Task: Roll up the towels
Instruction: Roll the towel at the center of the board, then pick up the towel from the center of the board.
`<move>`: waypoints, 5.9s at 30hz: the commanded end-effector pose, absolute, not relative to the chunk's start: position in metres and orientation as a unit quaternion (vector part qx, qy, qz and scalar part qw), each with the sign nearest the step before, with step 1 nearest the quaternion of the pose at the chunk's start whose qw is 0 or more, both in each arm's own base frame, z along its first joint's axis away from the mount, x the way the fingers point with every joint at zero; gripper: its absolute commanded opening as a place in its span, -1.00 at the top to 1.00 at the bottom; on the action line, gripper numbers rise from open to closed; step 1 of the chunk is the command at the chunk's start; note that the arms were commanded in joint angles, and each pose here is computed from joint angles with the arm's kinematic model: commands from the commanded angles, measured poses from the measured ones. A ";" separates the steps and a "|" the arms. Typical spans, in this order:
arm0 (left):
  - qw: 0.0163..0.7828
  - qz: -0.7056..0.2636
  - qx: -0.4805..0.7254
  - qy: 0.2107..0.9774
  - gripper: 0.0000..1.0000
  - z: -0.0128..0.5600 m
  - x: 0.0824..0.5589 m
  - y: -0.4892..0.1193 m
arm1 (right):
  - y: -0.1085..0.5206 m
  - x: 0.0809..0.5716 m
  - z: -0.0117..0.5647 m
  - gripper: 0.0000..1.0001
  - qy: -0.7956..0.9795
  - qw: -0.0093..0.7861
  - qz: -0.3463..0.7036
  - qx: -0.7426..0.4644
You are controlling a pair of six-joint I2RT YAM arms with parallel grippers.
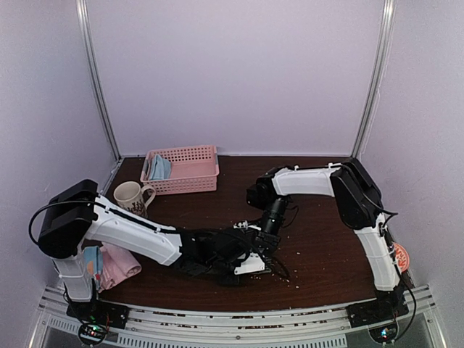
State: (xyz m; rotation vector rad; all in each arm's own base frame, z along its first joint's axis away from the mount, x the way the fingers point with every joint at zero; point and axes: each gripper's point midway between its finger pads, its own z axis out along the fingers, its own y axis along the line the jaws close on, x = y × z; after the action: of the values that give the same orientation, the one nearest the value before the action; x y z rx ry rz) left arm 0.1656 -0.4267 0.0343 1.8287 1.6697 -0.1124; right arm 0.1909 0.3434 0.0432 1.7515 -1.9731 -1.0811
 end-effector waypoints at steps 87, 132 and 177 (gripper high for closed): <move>0.261 -0.241 0.335 0.872 -0.26 0.078 0.265 -0.326 | 0.308 0.150 -0.013 0.55 -0.603 0.041 -0.185 0.775; 0.331 -0.014 0.709 0.622 -0.14 0.051 0.142 -0.426 | 0.311 0.179 -0.045 0.61 -0.734 0.268 -0.316 0.539; 0.377 0.052 0.696 0.609 0.87 0.047 0.165 -0.447 | 0.290 0.303 0.098 -0.53 -0.819 0.050 -0.367 0.438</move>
State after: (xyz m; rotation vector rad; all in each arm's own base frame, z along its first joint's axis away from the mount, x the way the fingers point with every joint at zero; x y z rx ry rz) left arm 0.1679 -0.4471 0.0362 1.7536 1.5530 0.2108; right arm 0.2577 0.3156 0.0641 1.2340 -2.2809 -1.1948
